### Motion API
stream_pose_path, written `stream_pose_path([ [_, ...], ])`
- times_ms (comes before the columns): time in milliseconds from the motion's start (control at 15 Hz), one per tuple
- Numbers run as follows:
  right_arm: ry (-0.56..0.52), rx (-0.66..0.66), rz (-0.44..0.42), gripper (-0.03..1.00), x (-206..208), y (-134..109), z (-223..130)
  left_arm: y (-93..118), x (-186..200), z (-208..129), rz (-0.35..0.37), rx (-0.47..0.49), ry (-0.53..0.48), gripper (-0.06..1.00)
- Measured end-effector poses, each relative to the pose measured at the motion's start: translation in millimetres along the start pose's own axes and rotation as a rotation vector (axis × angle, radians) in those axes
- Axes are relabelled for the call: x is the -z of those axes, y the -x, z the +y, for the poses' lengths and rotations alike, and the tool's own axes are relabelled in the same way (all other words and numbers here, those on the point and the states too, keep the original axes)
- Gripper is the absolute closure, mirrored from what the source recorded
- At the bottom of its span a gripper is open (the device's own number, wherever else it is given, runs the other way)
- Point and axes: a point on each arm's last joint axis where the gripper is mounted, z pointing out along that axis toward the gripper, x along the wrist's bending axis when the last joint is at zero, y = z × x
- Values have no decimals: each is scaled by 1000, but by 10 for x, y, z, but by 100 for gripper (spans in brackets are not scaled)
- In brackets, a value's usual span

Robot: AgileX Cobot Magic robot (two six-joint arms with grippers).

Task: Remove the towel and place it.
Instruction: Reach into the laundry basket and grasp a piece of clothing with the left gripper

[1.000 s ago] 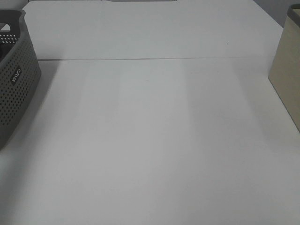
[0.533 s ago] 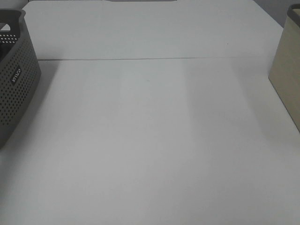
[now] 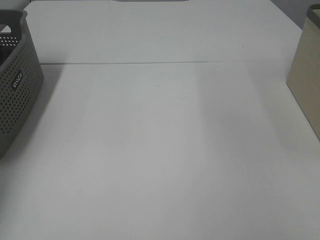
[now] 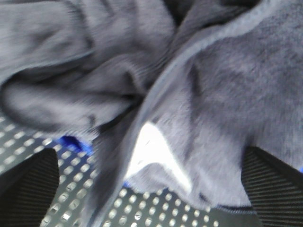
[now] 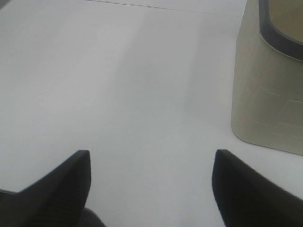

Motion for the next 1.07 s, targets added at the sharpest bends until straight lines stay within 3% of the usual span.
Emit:
stream_pose_path([
  [267, 0, 0, 0, 27, 0, 0, 0, 41, -149, 35, -39, -17, -13, -2],
  [667, 0, 0, 0, 27, 0, 0, 0, 56, -220, 62, -52, -26, -8, 23],
  [1067, 0, 0, 0, 27, 0, 0, 0, -43, -118, 66, -20, 2, 3, 24],
])
